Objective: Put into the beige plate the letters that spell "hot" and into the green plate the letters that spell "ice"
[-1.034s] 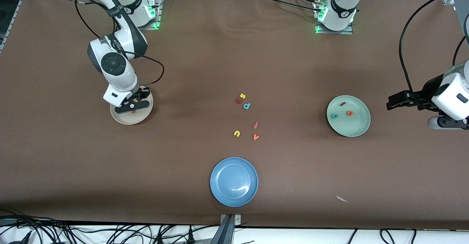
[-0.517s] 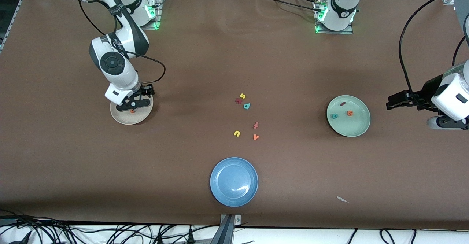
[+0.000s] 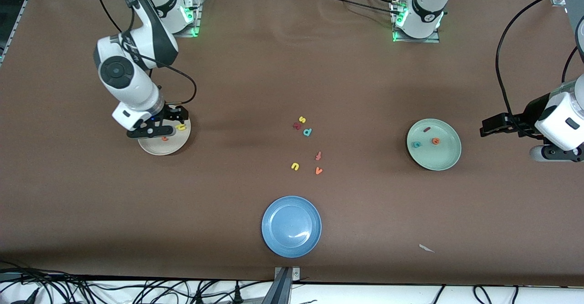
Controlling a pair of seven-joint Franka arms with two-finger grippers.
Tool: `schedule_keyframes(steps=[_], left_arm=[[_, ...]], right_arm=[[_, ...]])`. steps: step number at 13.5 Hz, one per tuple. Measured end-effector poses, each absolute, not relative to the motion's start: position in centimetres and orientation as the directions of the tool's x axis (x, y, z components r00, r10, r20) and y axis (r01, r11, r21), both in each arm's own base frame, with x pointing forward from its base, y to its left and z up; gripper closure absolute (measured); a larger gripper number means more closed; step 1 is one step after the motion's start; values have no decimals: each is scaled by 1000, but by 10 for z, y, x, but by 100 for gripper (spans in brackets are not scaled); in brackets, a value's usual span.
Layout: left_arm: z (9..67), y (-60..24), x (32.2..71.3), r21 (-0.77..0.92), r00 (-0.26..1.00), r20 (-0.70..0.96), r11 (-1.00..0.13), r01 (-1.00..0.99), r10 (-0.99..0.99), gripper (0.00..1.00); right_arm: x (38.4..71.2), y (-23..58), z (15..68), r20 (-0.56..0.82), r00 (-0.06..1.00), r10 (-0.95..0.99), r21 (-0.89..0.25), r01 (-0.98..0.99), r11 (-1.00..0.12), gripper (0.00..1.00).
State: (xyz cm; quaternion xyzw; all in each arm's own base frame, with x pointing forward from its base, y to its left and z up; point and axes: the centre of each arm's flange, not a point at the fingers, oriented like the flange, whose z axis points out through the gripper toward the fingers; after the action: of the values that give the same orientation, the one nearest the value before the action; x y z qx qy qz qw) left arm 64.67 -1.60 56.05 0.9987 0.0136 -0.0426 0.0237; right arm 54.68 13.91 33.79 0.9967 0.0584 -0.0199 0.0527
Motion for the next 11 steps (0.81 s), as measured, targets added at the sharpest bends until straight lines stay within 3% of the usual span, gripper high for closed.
schedule_keyframes(steps=[6,11], left_arm=[[559,-16,647,46,996,-89,-999,29,25,0],[558,-16,646,46,996,-91,-999,29,25,0]], right_arm=[[588,115,467,-40,999,-14,61,-11,-998,0],[578,98,550,-50,996,-69,-1,-69,-998,0]])
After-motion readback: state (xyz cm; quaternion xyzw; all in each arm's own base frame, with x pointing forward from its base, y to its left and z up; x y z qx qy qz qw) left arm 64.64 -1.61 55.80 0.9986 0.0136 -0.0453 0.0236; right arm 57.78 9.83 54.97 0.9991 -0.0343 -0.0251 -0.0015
